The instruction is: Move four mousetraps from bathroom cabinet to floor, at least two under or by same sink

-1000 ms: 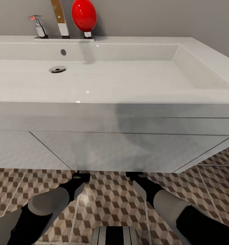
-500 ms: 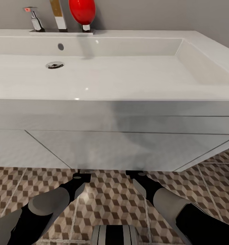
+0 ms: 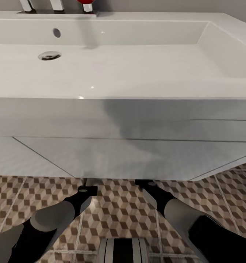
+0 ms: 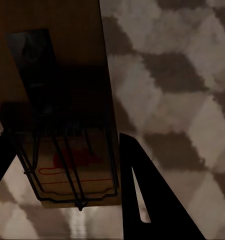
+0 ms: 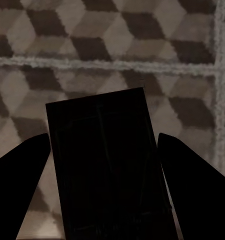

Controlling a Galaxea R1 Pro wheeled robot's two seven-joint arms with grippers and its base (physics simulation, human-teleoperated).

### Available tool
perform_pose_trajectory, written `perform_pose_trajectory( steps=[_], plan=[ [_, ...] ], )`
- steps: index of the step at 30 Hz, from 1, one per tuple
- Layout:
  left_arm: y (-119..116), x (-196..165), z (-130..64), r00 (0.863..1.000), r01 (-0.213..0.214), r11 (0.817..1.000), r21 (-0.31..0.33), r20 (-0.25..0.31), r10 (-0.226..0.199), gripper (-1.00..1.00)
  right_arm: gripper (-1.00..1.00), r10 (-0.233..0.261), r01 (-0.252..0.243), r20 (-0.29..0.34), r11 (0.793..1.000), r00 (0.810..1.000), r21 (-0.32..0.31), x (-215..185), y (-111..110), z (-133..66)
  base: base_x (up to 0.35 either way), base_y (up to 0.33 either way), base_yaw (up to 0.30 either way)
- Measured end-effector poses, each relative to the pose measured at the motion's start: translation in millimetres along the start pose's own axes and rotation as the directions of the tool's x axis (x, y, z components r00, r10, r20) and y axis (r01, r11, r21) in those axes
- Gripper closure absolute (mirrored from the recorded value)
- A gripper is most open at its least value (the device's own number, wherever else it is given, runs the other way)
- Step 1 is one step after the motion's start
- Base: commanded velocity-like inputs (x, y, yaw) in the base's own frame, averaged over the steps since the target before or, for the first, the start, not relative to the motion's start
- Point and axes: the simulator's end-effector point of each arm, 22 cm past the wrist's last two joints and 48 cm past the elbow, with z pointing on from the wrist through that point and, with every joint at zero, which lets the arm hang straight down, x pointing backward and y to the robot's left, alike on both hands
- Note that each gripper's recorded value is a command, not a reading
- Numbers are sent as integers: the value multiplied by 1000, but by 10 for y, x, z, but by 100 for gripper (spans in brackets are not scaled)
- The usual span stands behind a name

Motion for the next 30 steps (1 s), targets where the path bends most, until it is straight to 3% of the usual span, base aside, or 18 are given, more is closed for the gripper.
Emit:
perform_pose_trajectory(
  steps=[17, 23, 30],
  plan=[
    [-54, 397, 234, 998, -6, 1000, 6, -69, 6, 100, 100, 8, -9, -56, 1000, 998, -3, 397, -1, 211, 0, 0, 0],
    [-57, 421, 247, 997, -7, 1000, 6, -72, 7, 100, 100, 30, -30, 10, 1000, 1000, 10, 282, -39, 226, 0, 0, 0],
    [-53, 418, 247, 997, -6, 1000, 5, -71, 7, 100, 100, 38, -38, 26, 999, 999, 16, 248, -63, 227, 0, 0, 0]
  ],
)
